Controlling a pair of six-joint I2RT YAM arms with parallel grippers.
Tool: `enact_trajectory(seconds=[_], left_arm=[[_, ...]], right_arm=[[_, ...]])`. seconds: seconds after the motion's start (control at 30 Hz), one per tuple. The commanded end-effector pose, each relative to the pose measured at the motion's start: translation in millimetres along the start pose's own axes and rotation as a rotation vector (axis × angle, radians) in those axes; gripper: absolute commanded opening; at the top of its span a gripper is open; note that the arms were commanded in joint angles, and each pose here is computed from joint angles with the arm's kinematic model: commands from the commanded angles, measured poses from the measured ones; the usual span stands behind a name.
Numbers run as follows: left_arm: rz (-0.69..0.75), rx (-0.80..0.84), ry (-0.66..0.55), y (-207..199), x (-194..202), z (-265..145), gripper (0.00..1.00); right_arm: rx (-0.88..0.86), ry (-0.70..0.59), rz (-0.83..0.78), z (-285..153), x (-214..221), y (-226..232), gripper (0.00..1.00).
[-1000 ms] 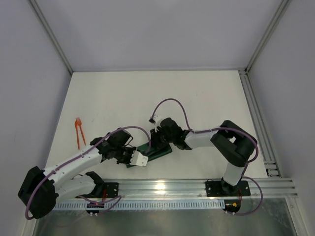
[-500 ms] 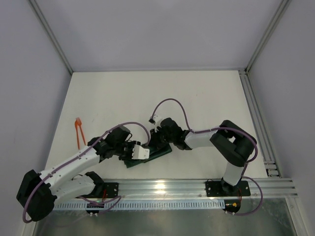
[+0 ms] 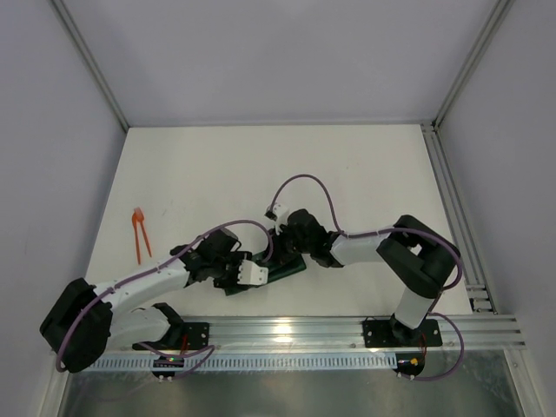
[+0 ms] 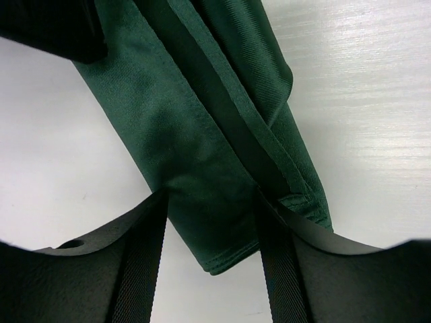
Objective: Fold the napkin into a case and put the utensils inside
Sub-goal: Smooth out the smaller rectangle-folded napkin at the center of the board.
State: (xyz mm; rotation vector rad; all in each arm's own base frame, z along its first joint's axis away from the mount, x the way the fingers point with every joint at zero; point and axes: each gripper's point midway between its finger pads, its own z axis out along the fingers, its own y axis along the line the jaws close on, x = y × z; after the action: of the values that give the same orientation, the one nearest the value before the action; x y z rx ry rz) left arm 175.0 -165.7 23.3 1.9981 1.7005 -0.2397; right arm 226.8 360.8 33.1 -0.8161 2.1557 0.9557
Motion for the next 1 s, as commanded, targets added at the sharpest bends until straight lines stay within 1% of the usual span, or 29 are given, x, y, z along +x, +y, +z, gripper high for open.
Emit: enact_trajectory(seconds=[0.0,0.17,0.23,0.27,0.3,0.33,0.4,0.47,0.53,0.6,0.63,0.73,0.8,0.83,0.9,0.93,0.97], left_arm=[[0.066,0.005,-0.019,-7.9,-1.3,6.6,0.56],[0.161,0.083,0.006,-26.6,7.3,11.6,0.57],[0.163,0.101,0.008,-29.4,7.2,11.2,0.56],[0.157,0.11,0.014,-30.6,8.2,12.3,0.54],[0.137,0.108,0.02,-30.0,8.5,12.6,0.51],[0.128,0.102,0.019,-27.8,7.1,13.7,0.36],[0.101,0.098,0.022,-26.7,6.8,16.5,0.16],[0.09,0.098,0.011,-25.5,4.0,18.1,0.1],[0.071,0.092,-0.003,-24.0,-0.3,17.8,0.06],[0.061,0.084,-0.019,-21.2,-4.9,16.5,0.03],[0.053,0.083,-0.022,-20.9,-5.8,16.4,0.02],[0.041,0.078,-0.03,-19.8,-8.1,16.8,0.0],[0.035,0.081,-0.025,-20.5,-7.0,18.4,0.0],[0.028,0.079,-0.022,-20.1,-6.6,19.4,0.0],[0.015,0.081,-0.019,-20.9,-5.7,20.5,0.0],[0.011,0.081,-0.018,-20.8,-5.2,20.9,0.0],[0.007,0.083,-0.015,-22.1,-4.3,21.2,0.0]], right_arm=[[-0.036,-0.067,-0.053,-6.2,-23.5,9.9,0.16],[-0.031,-0.049,-0.044,-2.0,-18.0,6.1,0.17],[-0.035,-0.048,-0.038,-2.0,-18.0,5.9,0.16],[-0.045,-0.051,-0.037,-2.8,-19.2,8.8,0.16],[-0.048,-0.053,-0.036,-3.6,-20.4,9.8,0.16],[-0.051,-0.058,-0.035,-5.4,-22.3,11.3,0.16],[-0.055,-0.082,-0.041,-12.8,-32.0,16.2,0.16],[-0.059,-0.102,-0.043,-23.4,-41.3,22.3,0.17],[-0.054,-0.109,-0.037,-32.2,-42.8,24.6,0.17],[-0.007,-0.125,-0.007,-45.4,-47.5,21.7,0.18],[0.021,-0.116,0.016,-49.5,-42.5,16.4,0.18],[0.065,-0.078,0.109,-64.8,-24.9,8.2,0.25],[0.102,-0.066,0.169,-74.6,-14.0,0.3,0.26],[0.147,-0.065,0.208,-78.2,-10.3,-7.3,0.27],[0.24,-0.019,0.267,-88.9,12.1,-25.1,0.35],[0.284,-0.028,0.3,-96.1,15.7,-31.6,0.41],[0.308,-0.04,0.325,-100.9,17.6,-38.7,0.43]])
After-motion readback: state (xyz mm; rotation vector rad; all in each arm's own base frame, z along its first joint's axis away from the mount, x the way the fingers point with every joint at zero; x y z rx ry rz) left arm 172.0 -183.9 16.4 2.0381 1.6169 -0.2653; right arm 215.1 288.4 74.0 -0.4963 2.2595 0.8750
